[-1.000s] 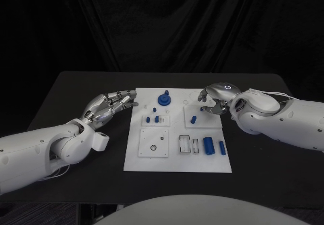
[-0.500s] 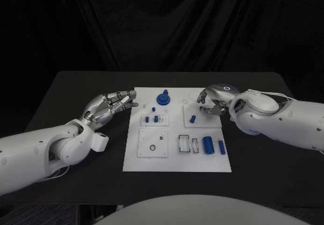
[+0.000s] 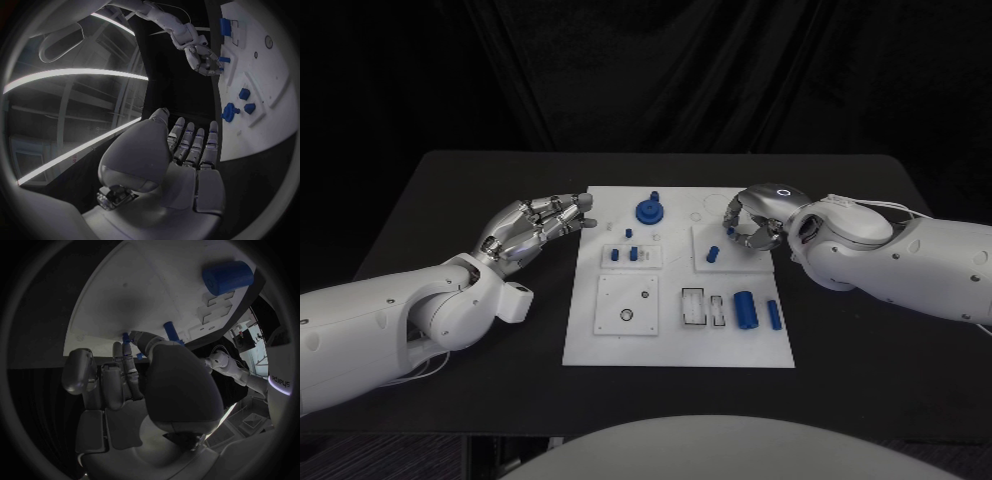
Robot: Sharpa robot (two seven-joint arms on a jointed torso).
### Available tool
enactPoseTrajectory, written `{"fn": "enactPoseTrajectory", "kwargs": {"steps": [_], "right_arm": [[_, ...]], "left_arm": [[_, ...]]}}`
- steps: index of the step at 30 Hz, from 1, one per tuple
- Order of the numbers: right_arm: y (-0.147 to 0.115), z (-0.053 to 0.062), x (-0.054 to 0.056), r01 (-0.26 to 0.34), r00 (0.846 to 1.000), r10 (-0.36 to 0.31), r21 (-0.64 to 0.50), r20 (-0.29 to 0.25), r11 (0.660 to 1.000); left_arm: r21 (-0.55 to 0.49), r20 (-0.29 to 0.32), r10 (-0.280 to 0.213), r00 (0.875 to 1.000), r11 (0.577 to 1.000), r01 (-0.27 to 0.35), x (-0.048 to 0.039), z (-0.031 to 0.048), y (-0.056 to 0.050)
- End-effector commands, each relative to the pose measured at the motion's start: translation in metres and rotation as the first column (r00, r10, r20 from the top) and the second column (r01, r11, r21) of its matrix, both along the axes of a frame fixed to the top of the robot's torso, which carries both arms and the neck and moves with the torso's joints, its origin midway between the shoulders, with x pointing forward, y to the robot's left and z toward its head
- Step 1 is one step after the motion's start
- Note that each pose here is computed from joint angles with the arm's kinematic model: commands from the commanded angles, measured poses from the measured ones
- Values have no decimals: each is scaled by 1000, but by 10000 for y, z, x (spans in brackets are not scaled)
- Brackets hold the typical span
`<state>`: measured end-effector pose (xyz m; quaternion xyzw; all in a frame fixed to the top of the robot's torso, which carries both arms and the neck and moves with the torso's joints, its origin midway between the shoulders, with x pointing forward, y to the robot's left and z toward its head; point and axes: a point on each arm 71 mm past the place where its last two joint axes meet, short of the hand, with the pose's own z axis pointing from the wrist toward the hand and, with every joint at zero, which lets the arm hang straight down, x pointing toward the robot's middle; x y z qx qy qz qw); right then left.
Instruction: Assemble the parts on the task board
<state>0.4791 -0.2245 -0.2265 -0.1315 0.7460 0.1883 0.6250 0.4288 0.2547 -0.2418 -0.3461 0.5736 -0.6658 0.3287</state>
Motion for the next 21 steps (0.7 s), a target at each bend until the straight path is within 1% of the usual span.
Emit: {"fn": "enactPoseTrajectory", "kwargs": {"steps": [1,21], "right_arm": [[2,-11,4,-8,1000,8,4,3,1000],[27,-69,33,-9,1000,10,21,-20,1000]], "left_arm": [[-137,176,18,984,991,7,-24,147,11],[-128,158,10,987,992,11,-12,123,1]]}}
